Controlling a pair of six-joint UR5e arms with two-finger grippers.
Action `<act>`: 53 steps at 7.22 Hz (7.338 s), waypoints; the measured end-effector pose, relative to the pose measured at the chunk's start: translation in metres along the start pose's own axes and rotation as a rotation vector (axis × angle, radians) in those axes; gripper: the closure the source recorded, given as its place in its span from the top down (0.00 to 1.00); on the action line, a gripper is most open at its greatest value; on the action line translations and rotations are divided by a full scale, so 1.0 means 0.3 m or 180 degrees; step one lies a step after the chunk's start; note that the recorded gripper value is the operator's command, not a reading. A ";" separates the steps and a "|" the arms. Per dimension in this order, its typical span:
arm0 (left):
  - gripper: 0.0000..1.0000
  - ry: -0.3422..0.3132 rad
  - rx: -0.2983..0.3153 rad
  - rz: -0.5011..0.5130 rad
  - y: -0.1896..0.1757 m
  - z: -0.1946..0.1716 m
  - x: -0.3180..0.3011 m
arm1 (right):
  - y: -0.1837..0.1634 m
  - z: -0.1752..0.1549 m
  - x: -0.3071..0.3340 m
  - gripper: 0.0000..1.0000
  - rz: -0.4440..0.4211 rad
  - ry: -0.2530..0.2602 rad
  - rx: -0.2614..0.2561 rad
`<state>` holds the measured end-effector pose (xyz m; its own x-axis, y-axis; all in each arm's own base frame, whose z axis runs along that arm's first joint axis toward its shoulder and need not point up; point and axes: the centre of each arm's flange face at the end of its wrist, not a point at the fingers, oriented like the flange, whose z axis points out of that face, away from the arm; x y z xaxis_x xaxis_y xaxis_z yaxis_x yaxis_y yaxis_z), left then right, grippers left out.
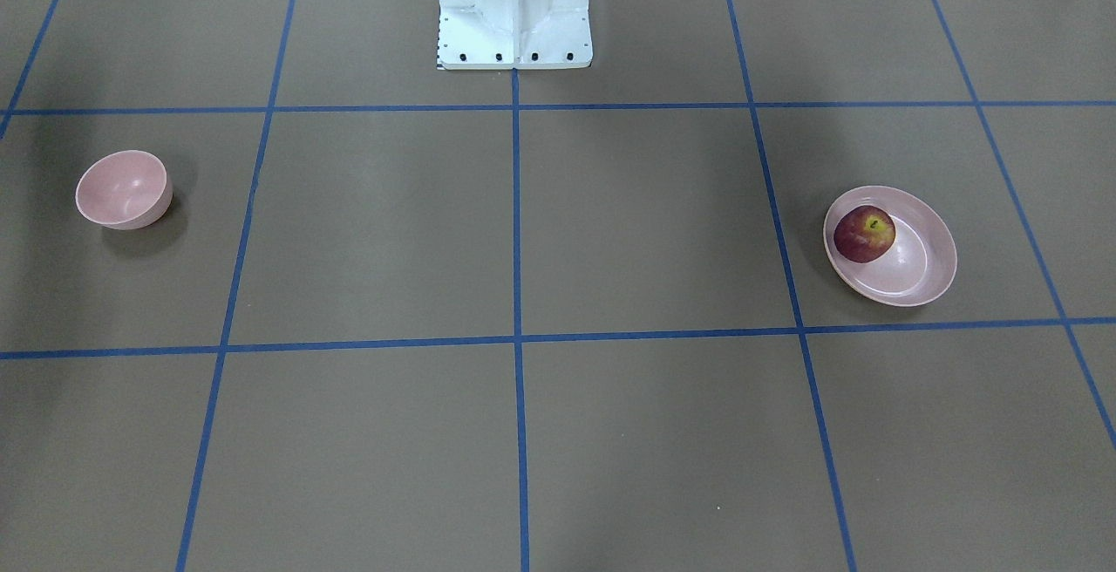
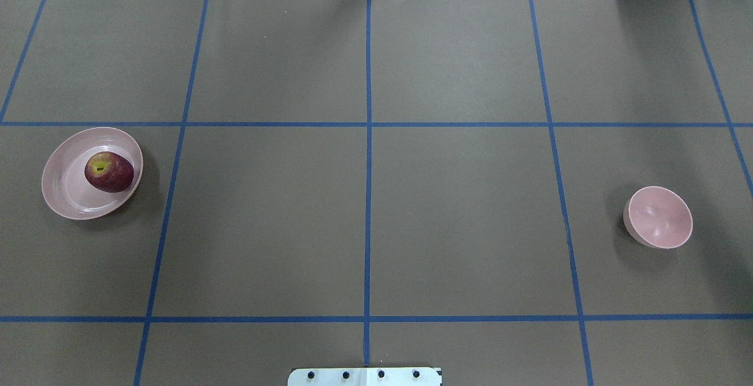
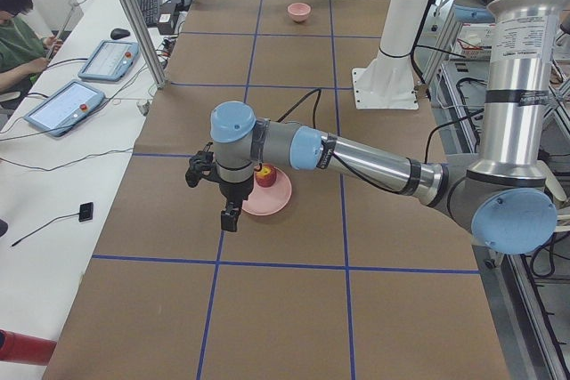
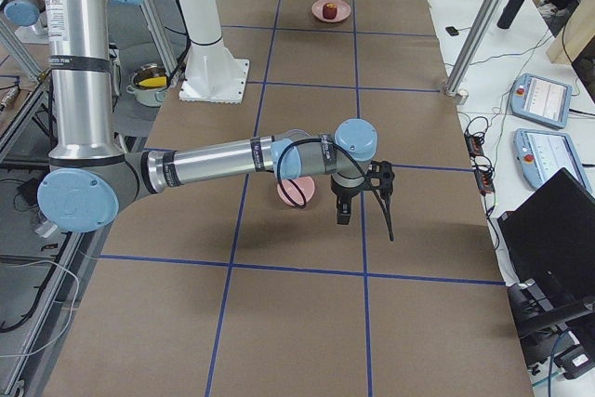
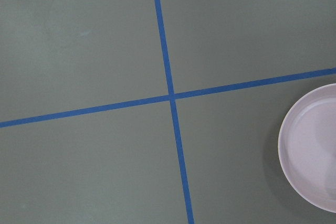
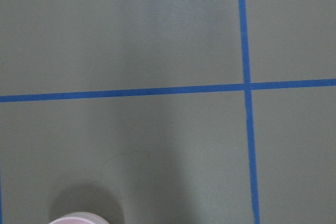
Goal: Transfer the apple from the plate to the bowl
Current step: 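Lower the right gripper onto the rim of the small pink bowl, then drag the bowl toward center with right gripper while left gripper nears apple, then slide the bowl centerward with right gripper while left gripper grasps apple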
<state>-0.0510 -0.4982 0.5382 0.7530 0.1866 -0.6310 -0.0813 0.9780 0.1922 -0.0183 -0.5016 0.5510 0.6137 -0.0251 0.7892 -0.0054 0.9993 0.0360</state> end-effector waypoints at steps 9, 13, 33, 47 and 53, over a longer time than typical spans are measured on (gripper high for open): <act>0.99 0.0171 0.0057 -0.0145 -0.027 0.021 0.065 | 0.264 0.475 -0.186 1.00 -0.0437 -0.0287 -0.0410; 0.99 0.0182 0.0077 -0.0127 -0.028 0.012 0.074 | 0.281 0.557 -0.177 0.00 -0.0441 -0.0248 -0.0561; 0.99 0.0315 -0.0233 -0.0764 -0.199 0.521 0.826 | -0.145 0.235 -1.084 0.00 0.0219 -0.0706 -0.0248; 0.81 0.0239 -0.0477 -0.0592 -0.124 0.692 0.914 | -0.161 0.433 -1.514 0.00 0.0121 -0.0340 -0.0170; 0.00 0.0299 -0.0467 -0.0598 -0.094 0.517 0.953 | -0.162 0.506 -1.631 0.00 0.0057 -0.0292 -0.0200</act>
<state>0.2678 -0.4867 0.4688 0.7004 0.0014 -0.7137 -0.0448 0.9981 -0.0420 -0.4383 -0.5418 0.2563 0.5390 -0.0068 0.8423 0.0357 0.9993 -0.0148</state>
